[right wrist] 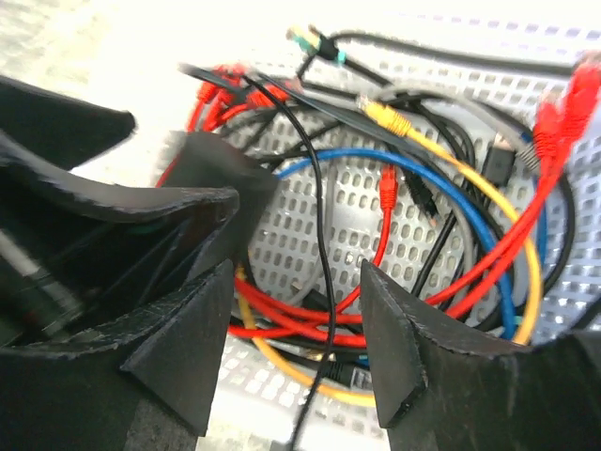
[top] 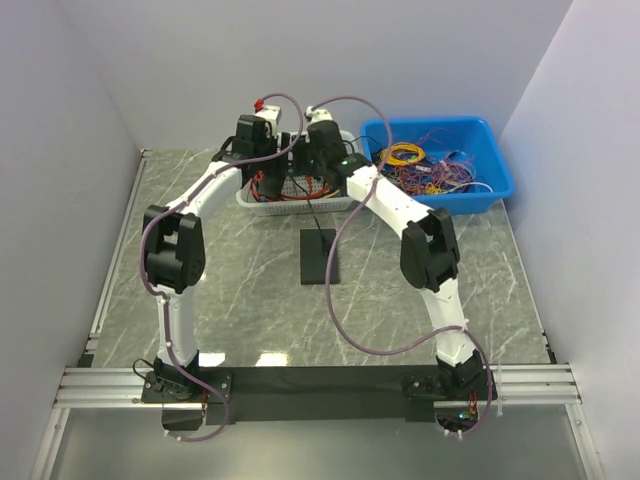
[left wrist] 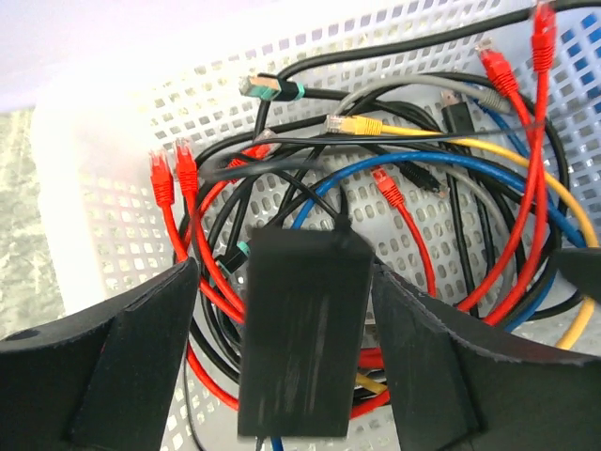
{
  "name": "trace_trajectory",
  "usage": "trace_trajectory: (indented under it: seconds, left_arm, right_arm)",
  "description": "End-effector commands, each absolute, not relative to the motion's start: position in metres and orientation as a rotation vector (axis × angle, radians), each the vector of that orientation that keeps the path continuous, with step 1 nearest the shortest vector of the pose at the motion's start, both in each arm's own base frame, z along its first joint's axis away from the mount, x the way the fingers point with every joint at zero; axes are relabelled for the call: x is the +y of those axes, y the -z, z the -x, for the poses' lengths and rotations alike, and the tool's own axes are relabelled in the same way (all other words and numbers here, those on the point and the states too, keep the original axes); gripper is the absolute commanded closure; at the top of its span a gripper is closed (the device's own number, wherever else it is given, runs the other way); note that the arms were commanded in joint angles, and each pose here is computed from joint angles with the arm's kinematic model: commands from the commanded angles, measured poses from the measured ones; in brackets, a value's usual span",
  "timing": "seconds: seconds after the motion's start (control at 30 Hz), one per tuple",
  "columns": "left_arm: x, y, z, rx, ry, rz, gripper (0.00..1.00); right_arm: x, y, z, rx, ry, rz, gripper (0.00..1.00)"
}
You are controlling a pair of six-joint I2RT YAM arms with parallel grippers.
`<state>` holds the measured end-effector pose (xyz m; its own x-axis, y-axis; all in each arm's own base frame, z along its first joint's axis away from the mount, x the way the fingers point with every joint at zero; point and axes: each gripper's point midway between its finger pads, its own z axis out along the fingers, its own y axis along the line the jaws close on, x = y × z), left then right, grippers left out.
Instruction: Pull the plug from the switch port
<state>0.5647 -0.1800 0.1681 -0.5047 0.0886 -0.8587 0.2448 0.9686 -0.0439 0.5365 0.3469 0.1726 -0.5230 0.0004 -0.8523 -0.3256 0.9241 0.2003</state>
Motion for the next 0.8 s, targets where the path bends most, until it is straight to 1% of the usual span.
trace_trajectory:
  seconds: [0.0, 0.1, 0.17, 0.3, 0.4, 0.5, 0.57, 0.63, 0.67, 0.7, 0.73, 0.77]
  left_arm:
    - [-0.180, -0.249, -0.569, 1.924, 0.203, -0.215, 0.20]
    - [-0.182, -0.262, -0.565, 1.908, 0.224, -0.218, 0.20]
    - [-0.184, -0.271, -0.561, 1.897, 0.243, -0.220, 0.20]
    - [-0.189, -0.283, -0.550, 1.906, 0.299, -0.227, 0.21]
    - [-0.198, -0.284, -0.537, 1.927, 0.367, -0.237, 0.22]
    - [-0.205, -0.275, -0.519, 1.971, 0.387, -0.271, 0.24]
    - [-0.215, -0.273, -0.500, 2.000, 0.403, -0.320, 0.26]
    - [-0.233, -0.254, -0.476, 2.046, 0.456, -0.386, 0.27]
    - [-0.240, -0.262, -0.464, 2.022, 0.484, -0.402, 0.28]
    - [-0.246, -0.242, -0.449, 2.061, 0.497, -0.429, 0.29]
    - [-0.265, -0.239, -0.433, 2.054, 0.522, -0.477, 0.29]
    - [-0.272, -0.247, -0.423, 2.023, 0.527, -0.482, 0.29]
  right_arm:
    - [0.328, -0.256, -0.529, 1.976, -0.523, 0.222, 0.36]
    - [0.313, -0.271, -0.524, 1.962, -0.601, 0.174, 0.36]
    - [0.289, -0.288, -0.534, 1.915, -0.589, 0.086, 0.37]
    - [0.245, -0.280, -0.561, 1.896, -0.508, -0.173, 0.42]
    - [0.229, -0.269, -0.578, 1.886, -0.413, -0.262, 0.45]
    - [0.226, -0.254, -0.585, 1.910, -0.337, -0.211, 0.46]
    - [0.226, -0.249, -0.581, 1.935, -0.311, -0.151, 0.49]
    - [0.219, -0.239, -0.572, 1.960, -0.262, -0.094, 0.50]
    - [0.215, -0.260, -0.566, 1.908, -0.265, -0.093, 0.52]
    - [0.211, -0.239, -0.557, 1.943, -0.237, -0.037, 0.52]
    - [0.209, -0.242, -0.552, 1.926, -0.231, -0.011, 0.52]
    - [0.205, -0.260, -0.548, 1.877, -0.232, 0.001, 0.52]
